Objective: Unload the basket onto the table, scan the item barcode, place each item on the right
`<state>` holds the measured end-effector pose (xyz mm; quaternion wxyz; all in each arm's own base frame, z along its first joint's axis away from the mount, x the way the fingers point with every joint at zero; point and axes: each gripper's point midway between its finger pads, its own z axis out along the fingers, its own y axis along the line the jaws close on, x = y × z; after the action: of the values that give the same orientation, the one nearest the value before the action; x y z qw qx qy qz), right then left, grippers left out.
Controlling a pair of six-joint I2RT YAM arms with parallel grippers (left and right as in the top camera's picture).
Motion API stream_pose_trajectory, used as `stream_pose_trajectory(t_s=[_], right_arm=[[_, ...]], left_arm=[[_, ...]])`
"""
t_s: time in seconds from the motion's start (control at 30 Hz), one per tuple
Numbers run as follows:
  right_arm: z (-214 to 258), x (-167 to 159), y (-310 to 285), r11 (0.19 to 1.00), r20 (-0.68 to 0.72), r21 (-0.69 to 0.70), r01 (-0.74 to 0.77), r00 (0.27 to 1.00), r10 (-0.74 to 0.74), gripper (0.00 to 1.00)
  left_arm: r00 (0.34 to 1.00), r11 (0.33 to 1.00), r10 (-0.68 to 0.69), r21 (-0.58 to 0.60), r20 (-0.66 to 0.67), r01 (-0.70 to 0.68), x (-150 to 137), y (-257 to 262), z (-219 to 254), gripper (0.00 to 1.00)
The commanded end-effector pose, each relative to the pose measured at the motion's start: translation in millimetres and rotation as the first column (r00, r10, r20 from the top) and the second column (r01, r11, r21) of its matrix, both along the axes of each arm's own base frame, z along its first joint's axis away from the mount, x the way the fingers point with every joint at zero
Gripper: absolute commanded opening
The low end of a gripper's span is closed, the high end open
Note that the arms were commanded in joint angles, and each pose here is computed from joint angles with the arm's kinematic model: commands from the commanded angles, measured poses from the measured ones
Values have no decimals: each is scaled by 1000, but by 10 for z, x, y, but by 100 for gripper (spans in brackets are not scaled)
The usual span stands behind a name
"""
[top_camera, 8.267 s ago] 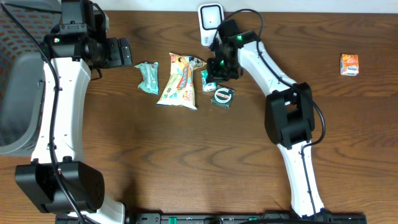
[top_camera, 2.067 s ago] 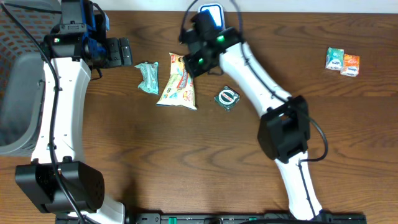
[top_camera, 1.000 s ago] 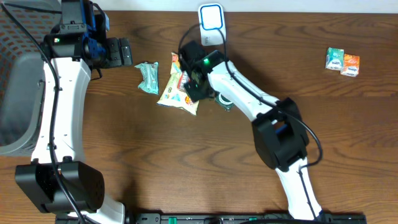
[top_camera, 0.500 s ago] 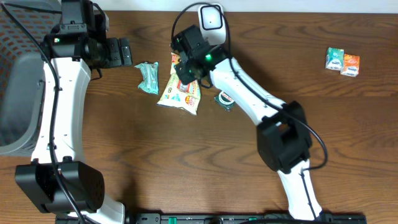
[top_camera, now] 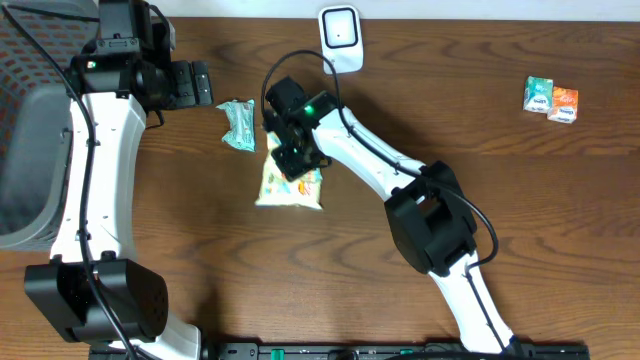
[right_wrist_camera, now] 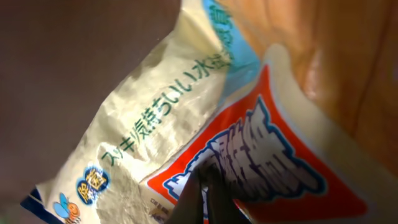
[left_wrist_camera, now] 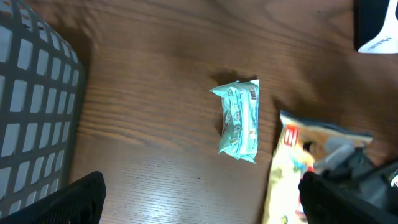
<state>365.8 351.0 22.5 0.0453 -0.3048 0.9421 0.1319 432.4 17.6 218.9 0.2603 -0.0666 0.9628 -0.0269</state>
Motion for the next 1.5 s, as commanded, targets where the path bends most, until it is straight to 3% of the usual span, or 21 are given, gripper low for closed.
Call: stream_pose_trajectory(t_s=[0.0,0.27,0.5,0.83,0.97,1.1,1.2,1.33,1.47], right_arm=[[334,-15,-79,1000,53,-11,19,998,-18,1],[864,608,-199,985,379,-5,173,912,-158,4],[713,737,-120,983,389,23,180,904,-175,1],[-408,662,-157,977,260,-96,188,953,-158,1],[-401,754,-267,970,280,-112,215,944,-177,1],[64,925,-371,964,353,-94,250,913,-202,4],[432,877,-351,969,351,-52,240,913,-208,7],[784,551,-223,990,253,27,140,957,-142,6],[773,175,-225,997,129,2,72,989,-72,12]], left_arm=[[1000,1000,-12,8,-8,12,-21,-6,-12,98],[1000,1000,-12,8,-8,12,-21,-6,-12,98],[1000,1000,-12,8,-8,12,-21,-6,-12,98],[1000,1000,-12,8,-8,12,-21,-6,-12,98],[1000,1000,-12,8,-8,12,-21,-6,-12,98],[1000,1000,-12,8,-8,12,-21,-6,-12,98],[1000,1000,-12,8,-8,12,-21,-6,-12,98],[1000,1000,-12,8,-7,12,-20,-5,-12,98],[1000,1000,-12,8,-7,12,-20,-5,-12,98]])
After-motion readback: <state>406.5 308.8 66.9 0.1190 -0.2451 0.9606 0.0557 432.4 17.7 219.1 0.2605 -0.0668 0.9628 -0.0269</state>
